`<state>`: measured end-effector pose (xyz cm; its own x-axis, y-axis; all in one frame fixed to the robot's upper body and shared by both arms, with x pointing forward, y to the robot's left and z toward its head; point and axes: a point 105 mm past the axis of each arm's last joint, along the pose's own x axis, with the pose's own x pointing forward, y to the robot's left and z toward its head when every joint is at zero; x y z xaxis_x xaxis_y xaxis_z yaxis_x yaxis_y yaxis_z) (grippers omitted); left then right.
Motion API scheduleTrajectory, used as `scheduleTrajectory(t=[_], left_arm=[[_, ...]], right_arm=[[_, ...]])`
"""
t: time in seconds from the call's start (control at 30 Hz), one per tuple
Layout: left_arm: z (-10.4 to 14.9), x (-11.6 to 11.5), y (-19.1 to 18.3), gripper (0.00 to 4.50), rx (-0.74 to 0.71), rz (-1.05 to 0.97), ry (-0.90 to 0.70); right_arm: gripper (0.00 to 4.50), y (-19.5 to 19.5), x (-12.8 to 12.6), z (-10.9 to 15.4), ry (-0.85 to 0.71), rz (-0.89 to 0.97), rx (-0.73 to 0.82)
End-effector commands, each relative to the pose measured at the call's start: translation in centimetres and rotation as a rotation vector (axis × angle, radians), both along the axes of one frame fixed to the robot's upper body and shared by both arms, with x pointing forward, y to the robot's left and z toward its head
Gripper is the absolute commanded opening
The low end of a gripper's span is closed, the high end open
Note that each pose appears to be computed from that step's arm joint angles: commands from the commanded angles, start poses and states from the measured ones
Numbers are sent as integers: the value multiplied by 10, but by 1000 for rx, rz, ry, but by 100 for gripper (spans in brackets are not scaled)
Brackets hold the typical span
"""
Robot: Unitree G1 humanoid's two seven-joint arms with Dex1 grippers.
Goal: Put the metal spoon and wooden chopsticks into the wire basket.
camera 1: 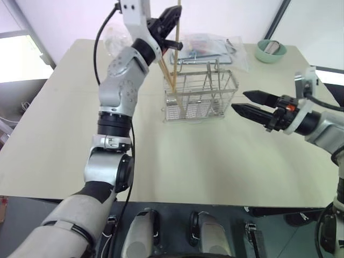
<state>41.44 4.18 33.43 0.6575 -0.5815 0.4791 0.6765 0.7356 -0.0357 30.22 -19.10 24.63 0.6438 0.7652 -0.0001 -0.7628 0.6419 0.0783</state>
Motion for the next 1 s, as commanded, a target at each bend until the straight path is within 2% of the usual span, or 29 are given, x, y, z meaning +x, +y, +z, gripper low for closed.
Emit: scheduleTrajectory(t=[0.03,0.13,0.33,0.37,0.47,0.53,0.57,0.7,0.8,0.87,1.0], left_arm=[[-3,-9,-4,6,37,-13,-53],[-3,-14,-3,112,22,-30,-44],[10,-25,7,421,0,-34,-50],[16,-29,12,444,-11,-31,-48],[31,-37,34,444,3,-14,-39],[32,-44,51,444,95,-38,-13],[29,-50,62,444,185,-50,-8],[-4,-79,107,444,582,-94,23],[-31,-94,140,444,774,-97,93],[-45,-108,155,444,844,-141,157],[-51,-118,162,444,854,-172,207]], right_arm=[[450,0,-5,14,-53,0,-6],[450,-1,-4,14,-51,-1,-9],[450,-2,1,16,-59,1,-15],[450,-3,3,17,-63,0,-18],[450,-10,9,19,-75,-10,-46],[450,-18,14,20,-76,-20,-66],[450,-23,16,19,-73,-24,-86],[450,-50,24,11,-61,-52,-196],[450,-65,29,12,-55,-69,-222],[450,-68,29,12,-57,-43,-248],[450,-67,32,14,-63,-17,-248]])
